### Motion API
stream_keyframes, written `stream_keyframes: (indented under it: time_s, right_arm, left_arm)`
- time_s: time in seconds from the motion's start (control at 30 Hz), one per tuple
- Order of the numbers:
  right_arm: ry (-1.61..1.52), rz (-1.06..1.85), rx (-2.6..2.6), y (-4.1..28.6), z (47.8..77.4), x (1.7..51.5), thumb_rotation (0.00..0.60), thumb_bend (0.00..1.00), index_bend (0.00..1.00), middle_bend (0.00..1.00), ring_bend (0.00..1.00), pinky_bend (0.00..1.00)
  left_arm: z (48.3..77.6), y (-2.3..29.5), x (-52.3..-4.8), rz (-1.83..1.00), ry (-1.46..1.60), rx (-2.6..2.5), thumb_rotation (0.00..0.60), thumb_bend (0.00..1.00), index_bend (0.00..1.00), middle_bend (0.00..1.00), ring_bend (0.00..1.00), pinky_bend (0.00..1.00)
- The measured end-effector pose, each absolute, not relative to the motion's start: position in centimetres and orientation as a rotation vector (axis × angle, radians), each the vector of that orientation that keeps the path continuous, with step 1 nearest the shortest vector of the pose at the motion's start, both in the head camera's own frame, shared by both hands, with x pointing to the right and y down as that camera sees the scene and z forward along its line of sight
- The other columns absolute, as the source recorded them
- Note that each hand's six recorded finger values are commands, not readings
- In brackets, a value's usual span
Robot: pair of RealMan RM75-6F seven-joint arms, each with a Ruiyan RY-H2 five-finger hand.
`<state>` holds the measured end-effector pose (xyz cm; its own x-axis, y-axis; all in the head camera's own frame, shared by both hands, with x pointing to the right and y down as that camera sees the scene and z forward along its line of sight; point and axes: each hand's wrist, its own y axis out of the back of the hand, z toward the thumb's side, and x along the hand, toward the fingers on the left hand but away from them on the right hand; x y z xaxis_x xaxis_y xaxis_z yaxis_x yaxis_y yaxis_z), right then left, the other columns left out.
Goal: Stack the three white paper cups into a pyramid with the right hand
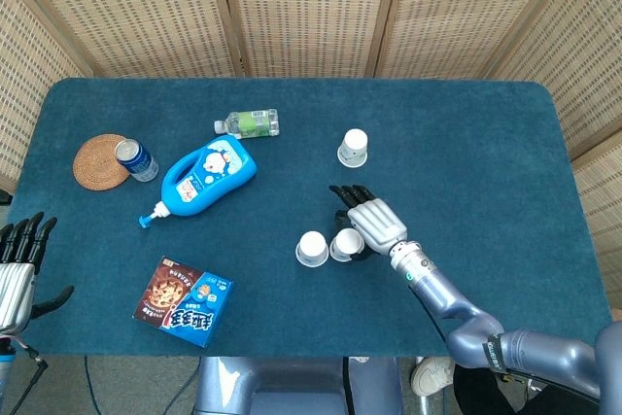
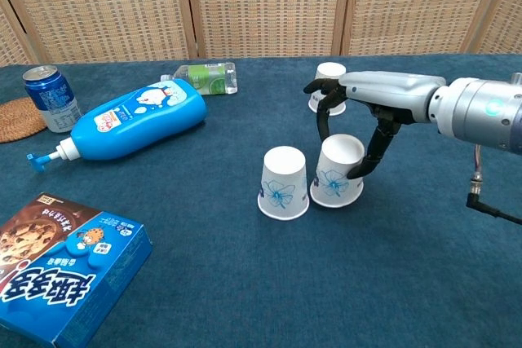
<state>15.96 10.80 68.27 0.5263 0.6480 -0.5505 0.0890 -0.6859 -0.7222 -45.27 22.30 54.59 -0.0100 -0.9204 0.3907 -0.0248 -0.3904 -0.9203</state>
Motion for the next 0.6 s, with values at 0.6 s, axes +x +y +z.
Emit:
stream_keyframes:
  time_s: [0.6]
  right_arm:
    - [-0.612, 1.156, -2.112, 11.2, 68.6, 16.9, 0.6, 0.13, 0.32, 0.0, 0.0, 0.07]
  left_arm:
    - [54.4, 22.4, -45.3, -1.502, 1.022, -1.508, 0.6, 0.21, 0.0, 0.0, 0.0, 0.02]
